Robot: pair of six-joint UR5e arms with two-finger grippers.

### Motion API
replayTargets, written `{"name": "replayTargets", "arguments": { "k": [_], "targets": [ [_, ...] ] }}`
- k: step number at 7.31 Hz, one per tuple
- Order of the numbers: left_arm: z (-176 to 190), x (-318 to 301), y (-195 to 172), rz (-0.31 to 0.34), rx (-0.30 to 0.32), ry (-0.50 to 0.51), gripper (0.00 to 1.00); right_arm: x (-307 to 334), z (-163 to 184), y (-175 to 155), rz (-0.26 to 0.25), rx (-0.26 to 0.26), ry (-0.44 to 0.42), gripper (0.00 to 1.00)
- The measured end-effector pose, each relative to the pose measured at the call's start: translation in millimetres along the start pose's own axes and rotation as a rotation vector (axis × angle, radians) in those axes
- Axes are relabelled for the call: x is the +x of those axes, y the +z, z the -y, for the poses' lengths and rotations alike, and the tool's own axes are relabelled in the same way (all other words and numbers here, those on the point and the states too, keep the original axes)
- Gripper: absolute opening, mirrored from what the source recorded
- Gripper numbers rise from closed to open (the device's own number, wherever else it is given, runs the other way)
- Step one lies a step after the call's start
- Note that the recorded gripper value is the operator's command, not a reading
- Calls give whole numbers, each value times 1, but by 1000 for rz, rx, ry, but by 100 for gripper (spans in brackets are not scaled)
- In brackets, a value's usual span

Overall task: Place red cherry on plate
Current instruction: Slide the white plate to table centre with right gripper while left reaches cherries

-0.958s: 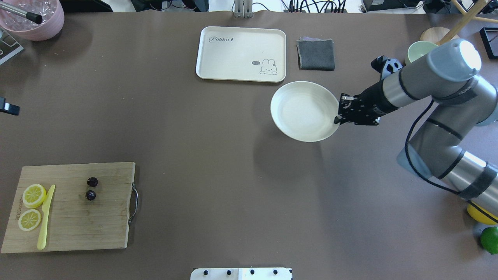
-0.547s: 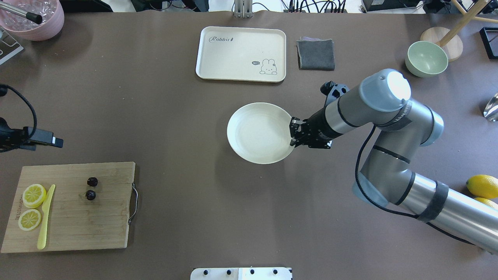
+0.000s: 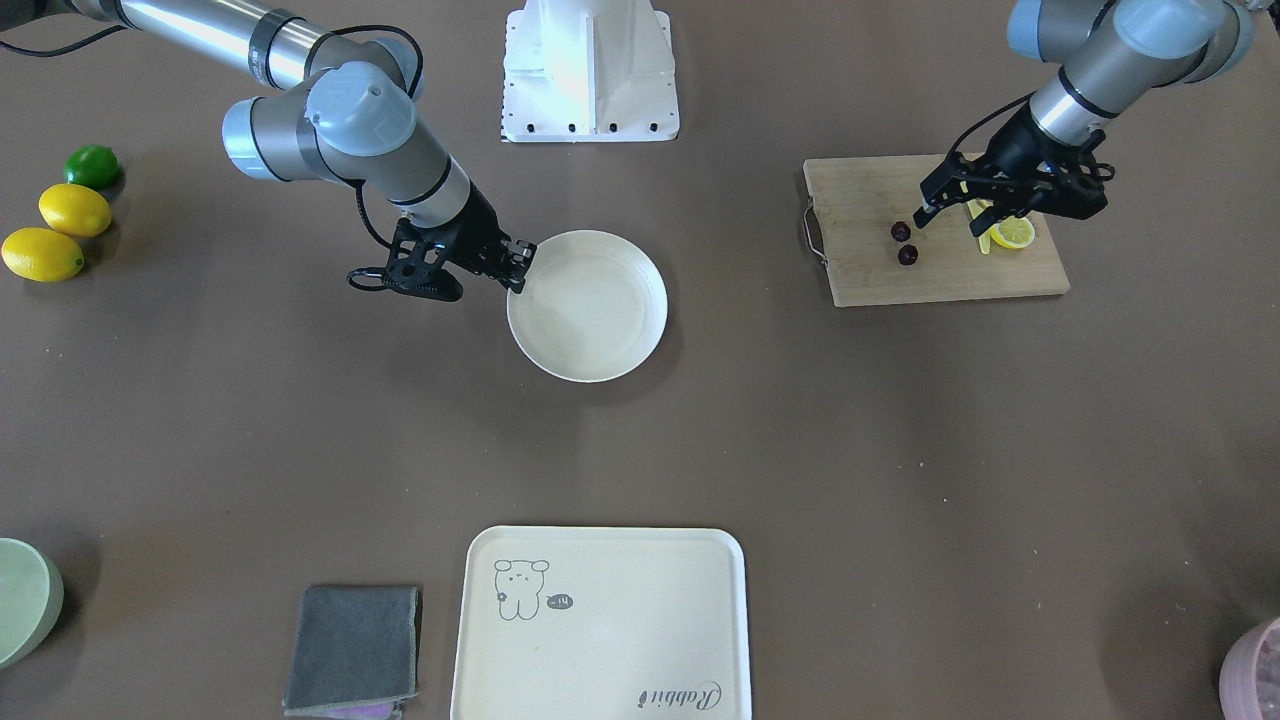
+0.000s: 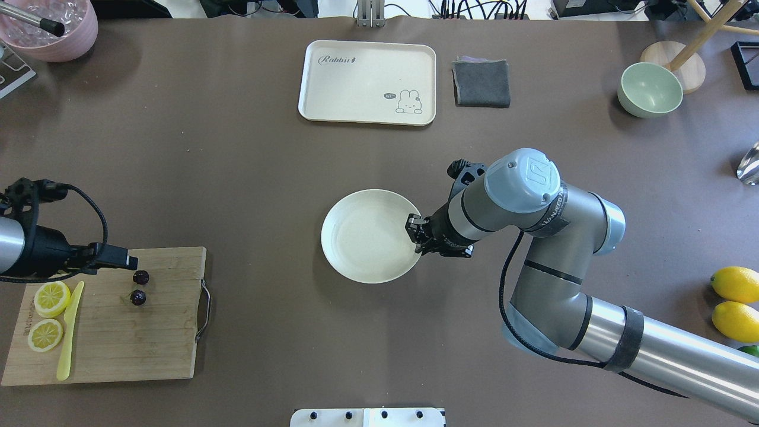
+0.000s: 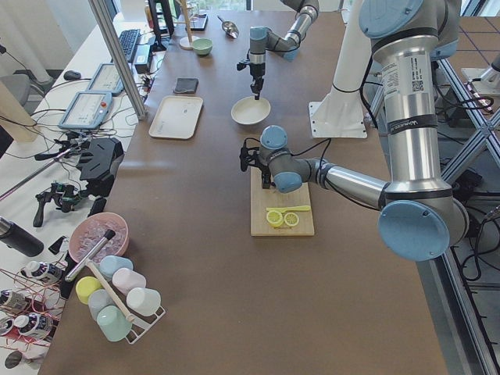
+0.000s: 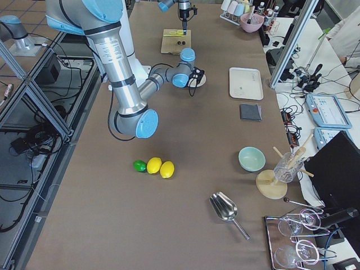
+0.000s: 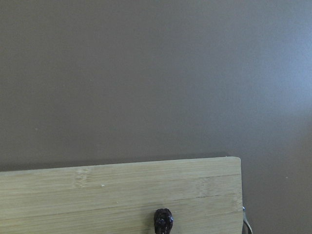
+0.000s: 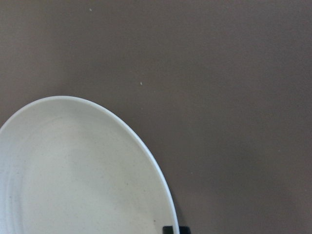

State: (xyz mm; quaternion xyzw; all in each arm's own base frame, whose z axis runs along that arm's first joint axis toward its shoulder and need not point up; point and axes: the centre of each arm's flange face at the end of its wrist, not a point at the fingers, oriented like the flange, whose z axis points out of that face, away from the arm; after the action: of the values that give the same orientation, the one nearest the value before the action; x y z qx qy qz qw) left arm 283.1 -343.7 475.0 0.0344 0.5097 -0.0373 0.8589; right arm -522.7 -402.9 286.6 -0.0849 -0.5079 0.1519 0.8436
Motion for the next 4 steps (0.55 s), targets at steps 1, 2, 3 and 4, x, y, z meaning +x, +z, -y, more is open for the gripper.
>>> {"name": "replayTargets", "arguments": {
  "k": [1, 2, 3, 4],
  "targets": [
    [-8, 3, 11, 10, 3, 4, 81, 1, 0, 2, -3, 14, -3, 100],
    [-11, 4, 20, 19, 1, 8, 78, 2, 1, 3, -4, 39, -5, 100],
    [-11, 3, 27, 26, -1, 10, 74, 3, 2, 3, -4, 53, -7, 100],
    [-9, 3, 35, 33, 1, 12, 71, 3, 2, 3, -4, 59, -7, 100]
  ]
}}
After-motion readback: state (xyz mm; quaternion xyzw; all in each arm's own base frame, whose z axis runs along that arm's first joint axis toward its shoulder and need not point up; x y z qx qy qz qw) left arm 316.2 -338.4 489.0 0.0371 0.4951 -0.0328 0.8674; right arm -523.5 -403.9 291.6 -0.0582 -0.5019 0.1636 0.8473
